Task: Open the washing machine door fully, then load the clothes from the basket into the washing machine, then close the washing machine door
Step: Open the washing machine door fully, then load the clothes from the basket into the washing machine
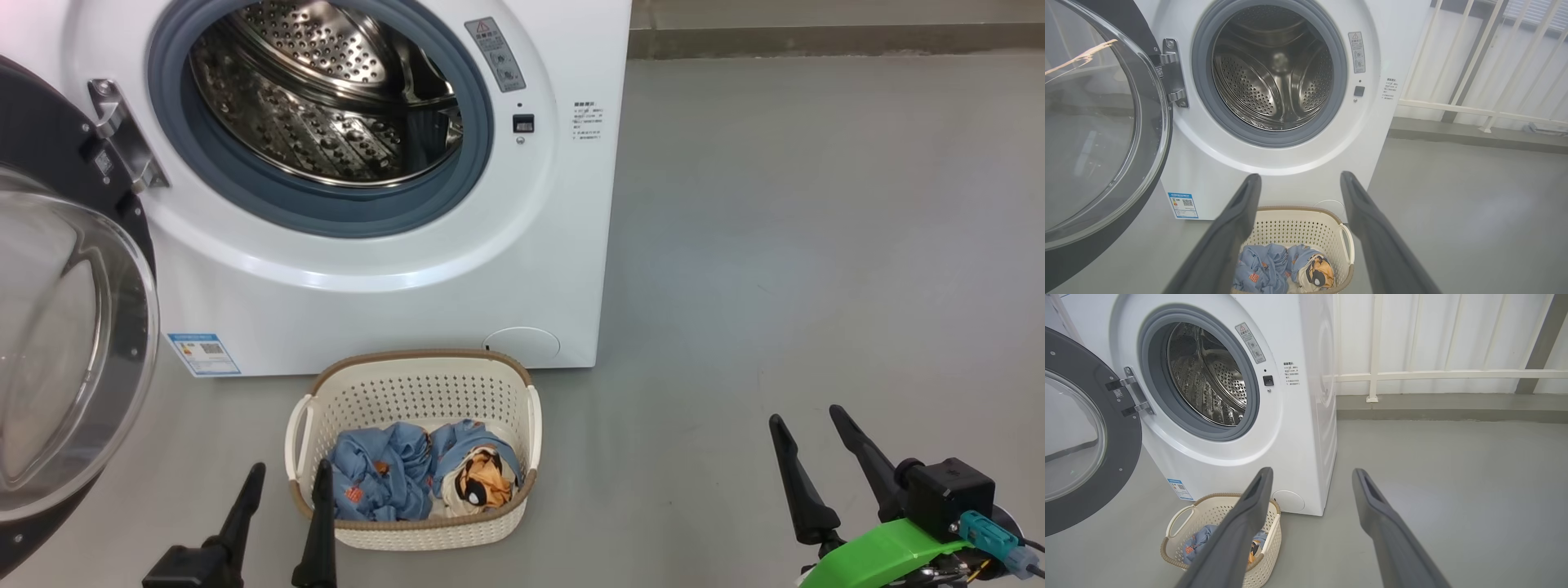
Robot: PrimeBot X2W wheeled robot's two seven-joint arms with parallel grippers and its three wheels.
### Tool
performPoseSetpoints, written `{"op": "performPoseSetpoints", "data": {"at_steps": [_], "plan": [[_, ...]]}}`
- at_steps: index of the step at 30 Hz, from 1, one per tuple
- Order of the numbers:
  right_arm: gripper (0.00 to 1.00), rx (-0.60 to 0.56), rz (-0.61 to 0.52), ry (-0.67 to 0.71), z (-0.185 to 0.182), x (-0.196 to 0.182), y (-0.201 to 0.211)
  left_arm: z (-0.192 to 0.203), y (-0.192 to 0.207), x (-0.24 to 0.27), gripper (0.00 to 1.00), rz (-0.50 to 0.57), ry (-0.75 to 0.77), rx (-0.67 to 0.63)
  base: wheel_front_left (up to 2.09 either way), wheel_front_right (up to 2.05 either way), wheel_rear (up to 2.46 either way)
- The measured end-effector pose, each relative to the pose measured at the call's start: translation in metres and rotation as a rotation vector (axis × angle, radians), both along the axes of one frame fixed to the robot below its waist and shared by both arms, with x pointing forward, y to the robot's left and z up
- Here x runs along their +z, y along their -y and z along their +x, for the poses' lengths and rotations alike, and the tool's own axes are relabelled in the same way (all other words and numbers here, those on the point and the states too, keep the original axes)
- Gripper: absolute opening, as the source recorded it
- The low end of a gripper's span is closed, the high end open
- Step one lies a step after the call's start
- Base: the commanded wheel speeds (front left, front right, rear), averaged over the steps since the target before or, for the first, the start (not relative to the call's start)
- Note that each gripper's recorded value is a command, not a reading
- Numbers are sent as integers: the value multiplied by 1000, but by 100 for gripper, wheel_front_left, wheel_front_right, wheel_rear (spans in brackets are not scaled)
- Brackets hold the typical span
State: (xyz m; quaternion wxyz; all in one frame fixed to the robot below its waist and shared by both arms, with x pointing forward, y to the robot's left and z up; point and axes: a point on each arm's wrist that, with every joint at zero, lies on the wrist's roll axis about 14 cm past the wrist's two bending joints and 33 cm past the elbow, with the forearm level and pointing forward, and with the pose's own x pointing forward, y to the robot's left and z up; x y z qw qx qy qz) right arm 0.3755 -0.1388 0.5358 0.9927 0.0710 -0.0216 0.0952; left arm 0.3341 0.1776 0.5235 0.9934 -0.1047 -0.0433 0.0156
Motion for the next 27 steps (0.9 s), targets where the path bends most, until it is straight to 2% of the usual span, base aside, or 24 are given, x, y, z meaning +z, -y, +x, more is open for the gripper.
{"op": "performPoseSetpoints", "data": {"at_steps": [27], "plan": [[100, 13, -1, -20, -2, -7, -4, -1, 0, -3, 100, 7, -4, 3, 0, 0, 0]]}}
